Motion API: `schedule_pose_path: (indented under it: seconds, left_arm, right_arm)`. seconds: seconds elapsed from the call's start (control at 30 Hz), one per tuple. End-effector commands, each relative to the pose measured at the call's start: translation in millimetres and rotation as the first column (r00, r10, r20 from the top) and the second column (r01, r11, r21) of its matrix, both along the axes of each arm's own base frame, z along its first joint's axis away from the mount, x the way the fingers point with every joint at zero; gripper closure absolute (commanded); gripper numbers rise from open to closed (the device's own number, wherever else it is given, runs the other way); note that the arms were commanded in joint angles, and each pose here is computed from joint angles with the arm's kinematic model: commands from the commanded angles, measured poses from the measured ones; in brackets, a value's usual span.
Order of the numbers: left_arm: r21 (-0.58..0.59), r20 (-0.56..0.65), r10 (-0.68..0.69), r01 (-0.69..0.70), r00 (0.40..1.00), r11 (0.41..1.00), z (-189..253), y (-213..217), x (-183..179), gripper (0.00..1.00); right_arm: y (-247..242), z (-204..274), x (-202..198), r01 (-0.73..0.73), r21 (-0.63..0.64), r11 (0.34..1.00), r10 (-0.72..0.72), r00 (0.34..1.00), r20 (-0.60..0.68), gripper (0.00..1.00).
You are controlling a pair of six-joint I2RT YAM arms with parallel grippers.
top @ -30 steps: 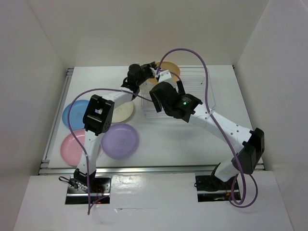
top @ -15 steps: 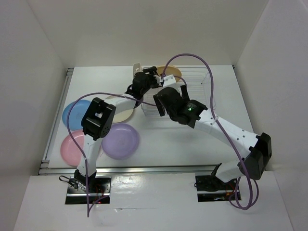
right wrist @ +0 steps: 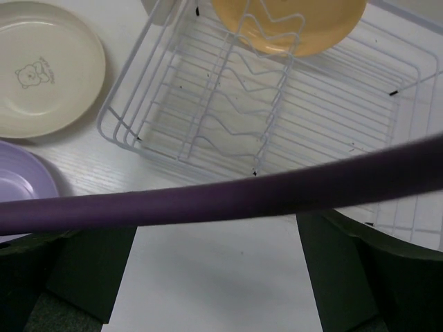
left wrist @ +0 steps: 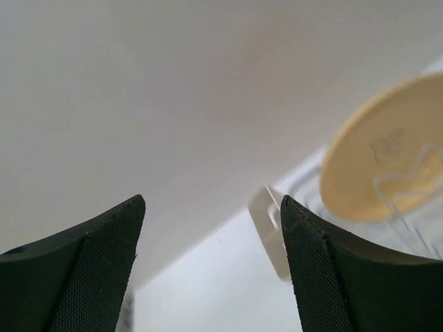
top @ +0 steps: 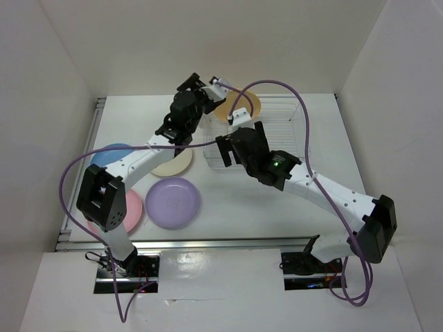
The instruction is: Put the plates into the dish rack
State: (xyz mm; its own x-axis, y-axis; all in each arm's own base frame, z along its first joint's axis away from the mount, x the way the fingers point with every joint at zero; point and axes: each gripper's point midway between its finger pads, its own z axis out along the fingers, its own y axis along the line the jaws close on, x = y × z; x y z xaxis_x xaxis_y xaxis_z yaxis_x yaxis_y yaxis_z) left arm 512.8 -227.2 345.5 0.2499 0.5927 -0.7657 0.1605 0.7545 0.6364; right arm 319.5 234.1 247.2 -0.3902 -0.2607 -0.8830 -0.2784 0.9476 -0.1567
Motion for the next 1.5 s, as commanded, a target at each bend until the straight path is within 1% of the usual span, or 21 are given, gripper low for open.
schedule_pose_path:
  seconds: [0.0, 0.03, 0.07, 0.1, 0.17, 0.23, 0.27, 0.33, 0.4, 0.53, 0.57, 0.67, 0.73, 0.77, 0.87, 0.9, 1.0, 1.2, 1.37, 1.4, 1.47]
  left_arm:
    - [-0.083, -0.341, 0.149, -0.188, 0.928, 0.979, -75, 45, -10, 0.15]
    - [-0.105, -0.398, 0.148, -0.205, 0.906, 0.973, -84, 55, -14, 0.15]
    - [-0.099, -0.524, 0.136, -0.219, 0.841, 0.971, -115, 77, -19, 0.15]
    - [-0.155, -0.593, 0.117, -0.255, 0.797, 0.954, -124, 87, -23, 0.18]
    - [-0.172, -0.679, 0.115, -0.310, 0.725, 0.935, -136, 111, -27, 0.19]
    - [-0.176, -0.745, 0.108, -0.350, 0.658, 0.920, -153, 139, -41, 0.26]
    - [-0.191, -0.736, 0.106, -0.356, 0.668, 0.915, -150, 146, -43, 0.26]
    - [-0.236, -0.727, 0.112, -0.401, 0.677, 0.885, -141, 169, -44, 0.21]
    - [-0.245, -0.782, 0.086, -0.431, 0.617, 0.868, -153, 188, -50, 0.19]
    - [-0.199, -0.804, 0.069, -0.377, 0.590, 0.905, -176, 201, -50, 0.17]
    - [-0.168, -0.802, 0.060, -0.321, 0.594, 0.932, -180, 199, -51, 0.17]
    - [-0.132, -0.826, 0.028, -0.241, 0.563, 0.962, -211, 194, -50, 0.17]
    - [-0.129, -0.857, 0.008, -0.232, 0.514, 0.964, -233, 194, -52, 0.17]
    - [-0.132, -0.881, -0.017, -0.211, 0.473, 0.968, -250, 189, -53, 0.18]
    - [-0.129, -0.903, -0.026, -0.212, 0.430, 0.969, -267, 187, -48, 0.19]
    - [-0.121, -0.916, -0.025, -0.216, 0.401, 0.969, -283, 187, -47, 0.19]
    - [-0.098, -0.920, 0.004, -0.240, 0.393, 0.966, -289, 196, -36, 0.20]
    - [-0.111, -0.907, 0.010, -0.263, 0.420, 0.958, -281, 211, -10, 0.22]
    - [-0.156, -0.901, -0.044, -0.227, 0.432, 0.961, -267, 205, -16, 0.26]
    - [-0.143, -0.902, -0.028, -0.237, 0.431, 0.961, -270, 208, -21, 0.26]
    - [-0.093, -0.889, 0.039, -0.264, 0.456, 0.960, -268, 220, -19, 0.26]
  right_arm:
    - [-5, 30, 11, 0.009, 0.028, 1.000, -0.013, 0.993, 0.116, 0.00]
    - [-6, 33, 13, 0.022, 0.035, 0.999, -0.026, 0.991, 0.129, 0.00]
    - [-6, 33, 13, 0.019, 0.026, 0.999, -0.022, 0.991, 0.131, 0.00]
    - [-9, 32, 12, 0.031, 0.015, 0.999, -0.033, 0.991, 0.128, 0.00]
    - [-11, 33, 12, 0.048, 0.028, 0.998, -0.051, 0.991, 0.121, 0.00]
    - [-11, 33, 10, 0.061, 0.052, 0.997, -0.066, 0.992, 0.105, 0.00]
    - [-11, 31, 9, 0.066, 0.058, 0.996, -0.072, 0.993, 0.096, 0.00]
    - [-11, 32, 8, 0.080, 0.085, 0.993, -0.088, 0.993, 0.082, 0.00]
    - [-10, 33, 6, 0.076, 0.092, 0.993, -0.083, 0.994, 0.074, 0.00]
    - [-7, 34, 5, 0.065, 0.103, 0.993, -0.072, 0.995, 0.063, 0.00]
    - [-8, 34, 5, 0.060, 0.091, 0.994, -0.066, 0.996, 0.066, 0.00]
    - [-11, 33, 3, 0.052, 0.073, 0.996, -0.057, 0.996, 0.070, 0.00]
    - [-14, 33, 2, 0.060, 0.071, 0.996, -0.065, 0.995, 0.074, 0.00]
    - [-14, 33, 2, 0.060, 0.071, 0.996, -0.065, 0.995, 0.074, 0.00]
    - [-18, 32, 0, 0.073, 0.071, 0.995, -0.078, 0.994, 0.071, 0.00]
    - [-20, 34, -2, 0.076, 0.079, 0.994, -0.082, 0.994, 0.070, 0.00]
    - [-21, 32, -3, 0.080, 0.080, 0.994, -0.086, 0.994, 0.062, 0.00]
    - [-19, 32, 0, 0.089, 0.070, 0.994, -0.093, 0.994, 0.060, 0.00]
    - [-8, 21, 8, 0.078, 0.042, 0.996, -0.080, 0.996, 0.042, 0.00]
    - [-6, 24, 10, 0.078, 0.046, 0.996, -0.080, 0.996, 0.045, 0.00]
    - [-2, 23, 12, 0.069, 0.048, 0.996, -0.071, 0.997, 0.040, 0.00]
